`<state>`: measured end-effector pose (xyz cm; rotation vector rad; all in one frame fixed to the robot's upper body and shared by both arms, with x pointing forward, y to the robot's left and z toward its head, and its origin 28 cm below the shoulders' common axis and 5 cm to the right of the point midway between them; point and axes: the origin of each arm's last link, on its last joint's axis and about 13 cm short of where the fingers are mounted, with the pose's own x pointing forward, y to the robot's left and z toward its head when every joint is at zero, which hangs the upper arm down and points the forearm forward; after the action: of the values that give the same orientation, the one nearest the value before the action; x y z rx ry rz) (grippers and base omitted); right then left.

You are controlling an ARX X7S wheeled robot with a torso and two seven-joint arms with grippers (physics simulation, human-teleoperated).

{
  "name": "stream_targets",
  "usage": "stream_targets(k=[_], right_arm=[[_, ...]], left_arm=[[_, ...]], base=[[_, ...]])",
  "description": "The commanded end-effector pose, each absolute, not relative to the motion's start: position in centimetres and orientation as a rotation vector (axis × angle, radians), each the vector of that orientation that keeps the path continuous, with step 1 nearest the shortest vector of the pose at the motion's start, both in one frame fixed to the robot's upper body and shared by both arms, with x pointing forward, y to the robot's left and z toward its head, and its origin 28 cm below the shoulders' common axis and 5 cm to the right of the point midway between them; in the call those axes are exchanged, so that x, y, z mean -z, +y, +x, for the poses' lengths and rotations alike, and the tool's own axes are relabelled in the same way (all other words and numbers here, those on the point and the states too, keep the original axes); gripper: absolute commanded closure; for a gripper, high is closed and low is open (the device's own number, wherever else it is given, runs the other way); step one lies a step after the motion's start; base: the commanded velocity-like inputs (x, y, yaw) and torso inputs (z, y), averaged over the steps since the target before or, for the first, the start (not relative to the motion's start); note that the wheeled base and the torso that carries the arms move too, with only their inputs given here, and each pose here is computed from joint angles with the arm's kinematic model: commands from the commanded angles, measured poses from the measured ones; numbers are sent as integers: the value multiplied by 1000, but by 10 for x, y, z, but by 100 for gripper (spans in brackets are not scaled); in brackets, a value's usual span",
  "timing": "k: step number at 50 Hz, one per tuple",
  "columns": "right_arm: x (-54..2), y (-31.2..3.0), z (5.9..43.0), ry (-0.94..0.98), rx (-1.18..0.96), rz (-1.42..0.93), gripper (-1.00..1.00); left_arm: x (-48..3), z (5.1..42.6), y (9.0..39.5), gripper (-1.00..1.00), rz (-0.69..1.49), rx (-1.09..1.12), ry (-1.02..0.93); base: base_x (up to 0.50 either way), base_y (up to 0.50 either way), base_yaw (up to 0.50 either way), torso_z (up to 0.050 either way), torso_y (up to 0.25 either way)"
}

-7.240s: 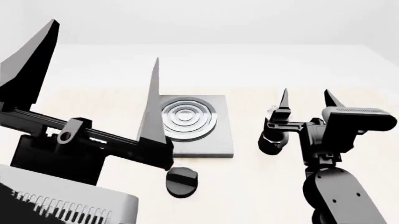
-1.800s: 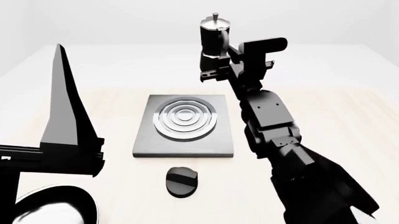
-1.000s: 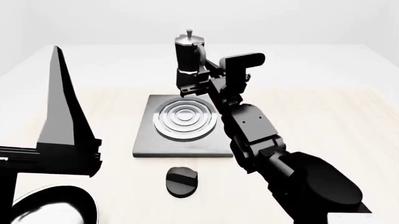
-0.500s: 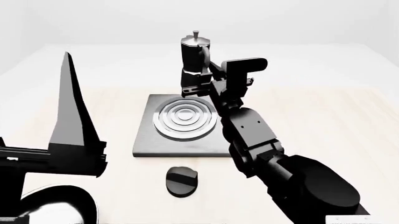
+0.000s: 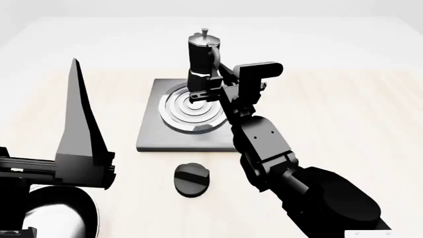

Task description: Turn on the stove and put the moka pot on it.

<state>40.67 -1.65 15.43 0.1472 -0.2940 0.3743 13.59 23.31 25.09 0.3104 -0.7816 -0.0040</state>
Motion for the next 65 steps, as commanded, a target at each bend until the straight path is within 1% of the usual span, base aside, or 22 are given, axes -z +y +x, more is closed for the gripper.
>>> stream_targets(k=[1, 31, 37, 52, 54, 55, 65], right_arm=[[-167, -12, 407, -364, -392, 147, 100], [-169, -6, 404, -403, -426, 145, 100], [-171, -6, 405, -402, -429, 142, 100], [-158, -9, 403, -375, -414, 137, 100], [-163, -8, 405, -367, -415, 138, 100], [-163, -8, 405, -368, -408, 133, -100], [-163, -8, 404, -366, -413, 134, -100]], left_arm=[[-250, 135, 233, -100, 307, 5, -781], [-250, 136, 232, -100, 300, 9, -788], [-250, 135, 232, -100, 278, 21, -815], [-249, 135, 232, -100, 285, 17, -804], [-249, 135, 232, -100, 283, 17, -804], [-248, 135, 232, -100, 282, 18, -803], [-249, 135, 232, -100, 280, 20, -807]], base=[[0, 0, 0, 0, -158], [-1, 0, 0, 0, -158], [0, 0, 0, 0, -36], [0, 0, 0, 0, 0], [0, 0, 0, 0, 0], [0, 0, 0, 0, 0], [0, 0, 0, 0, 0]])
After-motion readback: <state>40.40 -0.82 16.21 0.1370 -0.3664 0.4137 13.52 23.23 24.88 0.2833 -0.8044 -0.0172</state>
